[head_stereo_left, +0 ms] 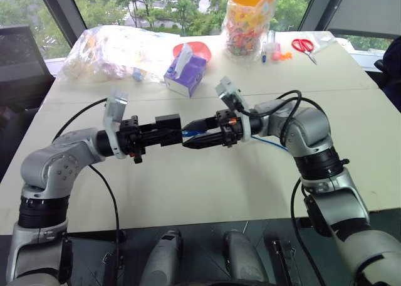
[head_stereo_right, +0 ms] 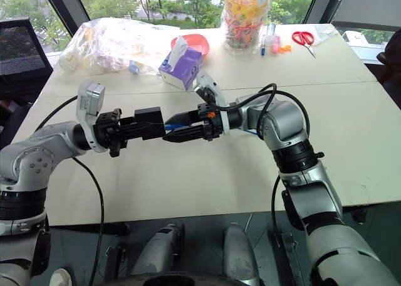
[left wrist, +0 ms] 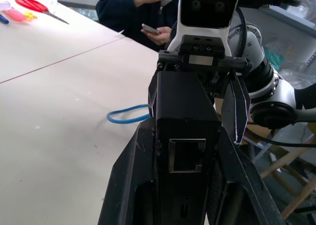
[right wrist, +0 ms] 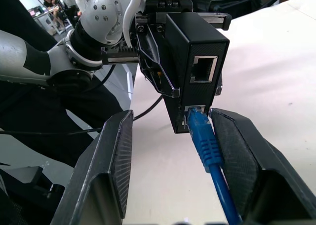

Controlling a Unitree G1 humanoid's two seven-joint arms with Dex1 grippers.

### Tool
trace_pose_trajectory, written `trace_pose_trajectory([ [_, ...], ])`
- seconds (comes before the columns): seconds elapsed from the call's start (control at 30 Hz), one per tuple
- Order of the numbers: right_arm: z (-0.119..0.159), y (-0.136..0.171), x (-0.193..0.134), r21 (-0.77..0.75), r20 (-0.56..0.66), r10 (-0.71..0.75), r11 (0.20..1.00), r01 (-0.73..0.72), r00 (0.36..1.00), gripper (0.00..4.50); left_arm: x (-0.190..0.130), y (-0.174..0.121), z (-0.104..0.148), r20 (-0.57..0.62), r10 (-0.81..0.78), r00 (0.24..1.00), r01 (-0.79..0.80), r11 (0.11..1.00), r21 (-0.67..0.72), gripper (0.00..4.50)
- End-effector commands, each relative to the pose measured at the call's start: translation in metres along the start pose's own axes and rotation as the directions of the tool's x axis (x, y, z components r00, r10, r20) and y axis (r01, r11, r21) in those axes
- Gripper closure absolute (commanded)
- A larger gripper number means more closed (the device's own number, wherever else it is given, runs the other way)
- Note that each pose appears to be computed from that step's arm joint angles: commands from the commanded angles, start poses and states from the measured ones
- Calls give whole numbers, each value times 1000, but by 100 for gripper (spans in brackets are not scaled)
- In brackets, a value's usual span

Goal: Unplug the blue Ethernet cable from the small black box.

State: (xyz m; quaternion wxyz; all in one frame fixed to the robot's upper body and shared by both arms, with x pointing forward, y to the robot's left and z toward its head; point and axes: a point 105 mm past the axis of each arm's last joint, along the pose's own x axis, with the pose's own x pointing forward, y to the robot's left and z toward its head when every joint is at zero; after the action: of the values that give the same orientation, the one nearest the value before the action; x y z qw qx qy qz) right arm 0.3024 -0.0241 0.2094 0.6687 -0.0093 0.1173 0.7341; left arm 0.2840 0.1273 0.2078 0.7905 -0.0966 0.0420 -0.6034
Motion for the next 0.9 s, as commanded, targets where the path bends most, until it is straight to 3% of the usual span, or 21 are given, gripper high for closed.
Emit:
trace_pose_trajectory([
  [0.03,13,7,3,-49,12,41,998,-40,999,378,1,-6,15,32,-14,999,12,998,67,396],
  [0.07,13,7,3,-49,11,41,998,-40,999,429,1,-6,14,31,-16,999,14,998,67,396],
  [0.1,12,7,3,-48,11,40,998,-40,999,446,1,-6,14,28,-19,999,17,998,68,396],
  [0.37,7,6,0,-50,-16,37,998,-38,999,446,3,-9,16,20,-37,999,35,997,74,396],
  [0.5,-21,-16,-16,-139,-145,-86,988,66,986,446,2,-16,17,-6,-62,998,62,995,81,396],
  [0.63,-43,-49,-55,-178,-217,-262,958,226,941,446,-5,-20,13,-45,-57,997,60,995,84,396],
  [0.8,-43,-71,-88,-199,-200,-389,915,352,899,446,-10,-21,9,-66,-40,997,45,995,84,396],
  [0.9,-33,-97,-100,-252,-111,-551,821,512,827,446,-5,-12,-6,-115,10,993,6,990,143,396],
])
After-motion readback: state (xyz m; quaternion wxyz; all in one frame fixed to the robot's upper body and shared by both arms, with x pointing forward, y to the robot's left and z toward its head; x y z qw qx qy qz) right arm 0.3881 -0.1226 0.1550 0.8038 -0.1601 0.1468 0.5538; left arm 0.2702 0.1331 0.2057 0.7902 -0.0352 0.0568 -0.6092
